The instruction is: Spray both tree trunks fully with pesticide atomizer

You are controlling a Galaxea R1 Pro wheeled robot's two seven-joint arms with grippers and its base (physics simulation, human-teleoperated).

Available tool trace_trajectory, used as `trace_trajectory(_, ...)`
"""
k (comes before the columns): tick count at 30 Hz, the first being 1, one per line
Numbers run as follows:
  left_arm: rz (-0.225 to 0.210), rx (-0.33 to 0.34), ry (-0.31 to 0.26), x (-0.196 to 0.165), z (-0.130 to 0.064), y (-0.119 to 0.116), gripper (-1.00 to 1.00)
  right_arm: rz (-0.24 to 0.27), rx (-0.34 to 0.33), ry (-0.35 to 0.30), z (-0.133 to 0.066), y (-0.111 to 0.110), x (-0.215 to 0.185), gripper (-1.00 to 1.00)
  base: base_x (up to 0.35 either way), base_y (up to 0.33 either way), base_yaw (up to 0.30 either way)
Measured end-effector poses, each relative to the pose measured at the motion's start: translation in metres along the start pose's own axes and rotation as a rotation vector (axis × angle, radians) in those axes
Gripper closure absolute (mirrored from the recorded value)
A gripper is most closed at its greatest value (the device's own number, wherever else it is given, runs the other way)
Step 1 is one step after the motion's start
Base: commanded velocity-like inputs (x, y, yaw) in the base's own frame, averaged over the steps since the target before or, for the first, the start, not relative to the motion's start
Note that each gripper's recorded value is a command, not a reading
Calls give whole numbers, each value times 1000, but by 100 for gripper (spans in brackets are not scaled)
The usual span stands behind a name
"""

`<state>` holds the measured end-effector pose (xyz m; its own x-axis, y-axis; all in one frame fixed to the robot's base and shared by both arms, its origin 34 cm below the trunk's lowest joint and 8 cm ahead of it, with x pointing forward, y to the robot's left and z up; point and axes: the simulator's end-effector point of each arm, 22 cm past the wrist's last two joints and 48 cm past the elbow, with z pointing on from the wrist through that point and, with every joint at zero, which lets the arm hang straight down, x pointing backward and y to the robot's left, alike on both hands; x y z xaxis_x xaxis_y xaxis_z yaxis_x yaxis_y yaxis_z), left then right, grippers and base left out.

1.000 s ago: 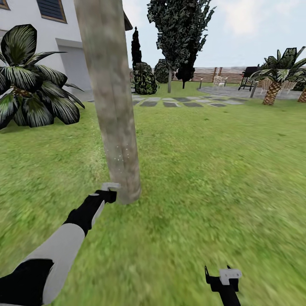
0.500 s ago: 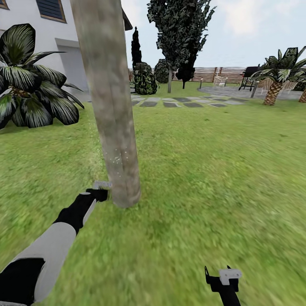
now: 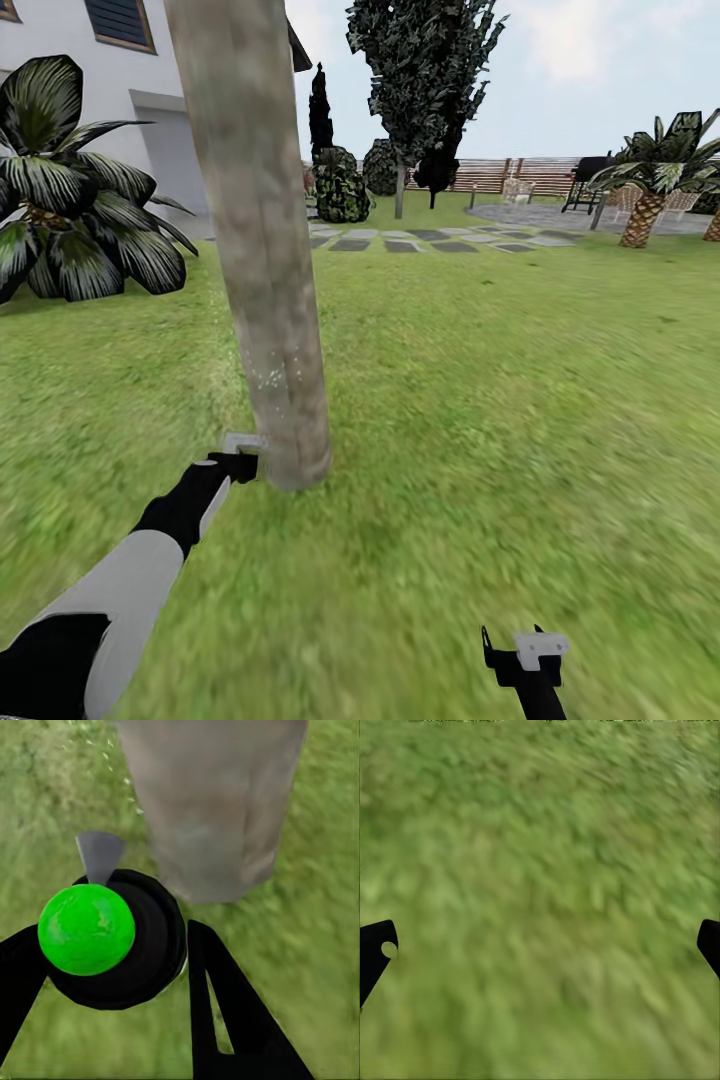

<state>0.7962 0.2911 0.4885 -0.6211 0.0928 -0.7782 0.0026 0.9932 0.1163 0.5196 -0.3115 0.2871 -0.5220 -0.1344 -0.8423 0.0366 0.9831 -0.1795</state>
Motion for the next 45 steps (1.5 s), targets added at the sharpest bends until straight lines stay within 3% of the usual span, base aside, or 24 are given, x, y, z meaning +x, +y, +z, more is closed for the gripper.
trace_trajectory(4,2,-20,7,4,0,15,100,0,0,0,0,0,0,-100,203,93,0)
trace_trajectory(6,1,-8,7,4,0,6,100,0,0,0,0,0,0,-100,34,14,0)
trace_trajectory(10,-9,57,24,17,-1,-44,100,0,0,2,0,0,1,-100,5,2,0)
trace_trajectory(13,-5,70,30,19,-2,-54,100,0,-1,2,0,0,1,-100,0,0,0)
trace_trajectory(15,-1,61,34,21,-2,-48,100,0,-1,1,0,0,1,-100,0,0,0)
trace_trajectory(17,20,-14,65,41,1,8,100,0,-1,2,0,0,1,-100,0,0,0)
trace_trajectory(21,5,19,76,51,0,-14,100,0,-1,2,0,0,1,-100,0,0,0)
trace_trajectory(24,-6,86,63,43,-4,-66,100,0,-1,2,0,0,1,-100,0,0,0)
trace_trajectory(26,1,97,59,41,-5,-76,100,0,0,2,0,0,1,-100,0,0,0)
trace_trajectory(27,2,85,59,40,-4,-67,100,0,-1,2,0,0,1,-100,0,0,0)
trace_trajectory(29,9,14,62,44,-1,-11,100,0,-2,1,0,0,1,-100,0,0,0)
trace_trajectory(32,8,-3,59,43,-1,4,100,0,-1,1,0,0,1,-100,-196,0,0)
trace_trajectory(36,-2,19,-14,6,-7,-15,100,0,0,2,0,0,1,-100,-236,0,0)
trace_trajectory(38,-11,48,-27,-22,-18,-39,100,0,0,1,0,0,1,-100,-33,0,0)
trace_trajectory(41,-23,68,-62,-57,-35,-56,100,0,0,1,0,0,1,-100,-8,0,0)
trace_trajectory(45,-26,44,-83,-84,-50,-41,100,0,-1,2,0,0,1,-100,0,0,0)
